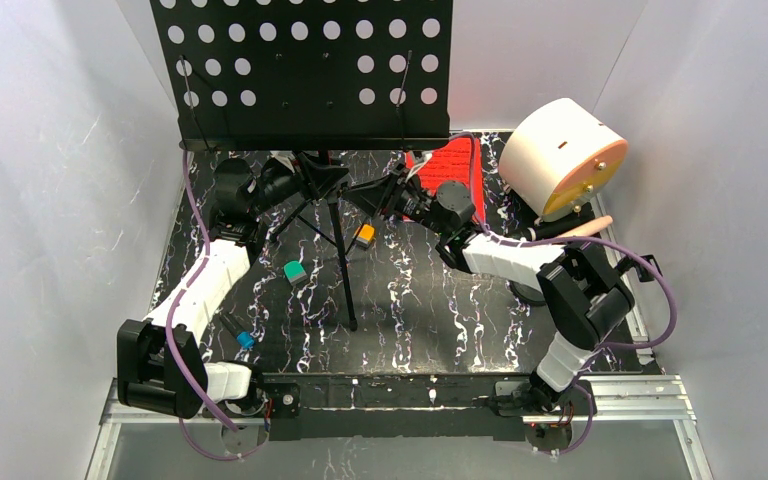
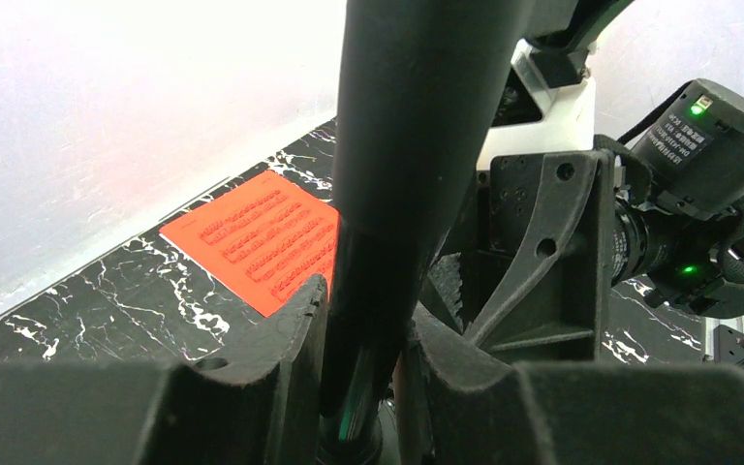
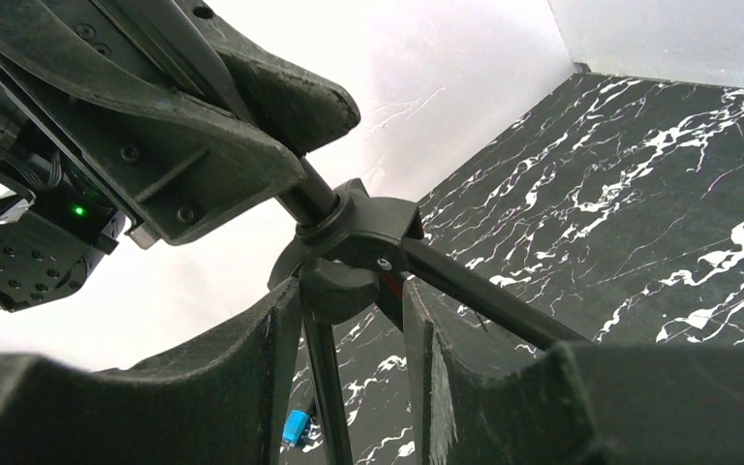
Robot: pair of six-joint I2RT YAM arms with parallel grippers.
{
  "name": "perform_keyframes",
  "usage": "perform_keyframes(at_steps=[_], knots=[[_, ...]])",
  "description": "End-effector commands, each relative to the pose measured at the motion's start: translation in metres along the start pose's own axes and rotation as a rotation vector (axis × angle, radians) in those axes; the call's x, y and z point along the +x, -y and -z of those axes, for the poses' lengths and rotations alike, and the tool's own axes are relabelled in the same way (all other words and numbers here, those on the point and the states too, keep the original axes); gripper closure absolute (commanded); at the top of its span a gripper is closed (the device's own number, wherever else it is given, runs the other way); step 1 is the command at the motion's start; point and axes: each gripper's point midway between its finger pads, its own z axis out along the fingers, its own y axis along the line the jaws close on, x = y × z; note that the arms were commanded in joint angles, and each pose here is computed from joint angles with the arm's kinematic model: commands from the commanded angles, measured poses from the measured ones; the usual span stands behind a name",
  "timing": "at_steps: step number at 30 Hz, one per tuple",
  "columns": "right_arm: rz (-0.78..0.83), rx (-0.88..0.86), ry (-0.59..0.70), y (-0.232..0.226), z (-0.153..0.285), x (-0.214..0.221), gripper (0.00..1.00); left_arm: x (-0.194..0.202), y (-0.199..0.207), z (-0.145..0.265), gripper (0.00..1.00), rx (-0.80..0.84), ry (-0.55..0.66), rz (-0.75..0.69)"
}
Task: Pack up the instrument practice props
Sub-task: Unscrew the knob on the music stand.
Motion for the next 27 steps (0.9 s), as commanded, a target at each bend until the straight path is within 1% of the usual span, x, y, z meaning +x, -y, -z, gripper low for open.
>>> perform_keyframes(at_steps=[1, 3, 6, 8, 10, 12, 13, 15, 19, 21, 23, 24, 27], knots=[[0.021, -0.086, 0.052, -0.021, -0.008, -0.024, 0.50, 0.019, -0.007, 0.003, 1.00, -0.057, -0.074, 0.151], [0.021, -0.082, 0.049, -0.020, -0.008, -0.023, 0.51, 0.019, -0.007, 0.003, 1.00, -0.055, -0.074, 0.150], [0.034, -0.081, 0.048, -0.019, -0.008, -0.022, 0.59, 0.018, -0.006, 0.003, 1.00, -0.053, -0.073, 0.147], [0.049, -0.082, 0.048, -0.018, -0.009, -0.023, 0.68, 0.018, -0.006, 0.003, 1.00, -0.054, -0.073, 0.148], [0.077, -0.092, 0.040, -0.019, -0.011, -0.023, 0.83, 0.019, -0.006, 0.003, 1.00, -0.052, -0.074, 0.149], [0.132, -0.117, 0.030, -0.022, -0.013, -0.024, 0.96, 0.019, -0.006, 0.003, 1.00, -0.053, -0.073, 0.148], [0.176, -0.136, 0.022, -0.025, -0.013, -0.023, 0.99, 0.019, -0.006, 0.003, 1.00, -0.052, -0.074, 0.148], [0.288, -0.179, -0.003, -0.030, -0.012, -0.021, 0.99, 0.019, -0.006, 0.004, 1.00, -0.053, -0.075, 0.150], [0.597, -0.243, -0.069, -0.034, -0.006, -0.012, 0.99, 0.018, -0.006, 0.003, 1.00, -0.052, -0.074, 0.149], [0.682, -0.239, -0.097, -0.033, -0.004, -0.014, 0.99, 0.018, -0.006, 0.003, 1.00, -0.053, -0.075, 0.150], [0.689, -0.207, -0.107, -0.032, -0.003, -0.021, 0.99, 0.018, -0.006, 0.003, 1.00, -0.053, -0.074, 0.148], [0.691, -0.190, -0.100, -0.031, -0.003, -0.025, 0.96, 0.019, -0.006, 0.003, 1.00, -0.052, -0.075, 0.149], [0.604, -0.124, -0.054, -0.026, -0.001, -0.036, 0.80, 0.019, -0.006, 0.003, 1.00, -0.051, -0.077, 0.151]])
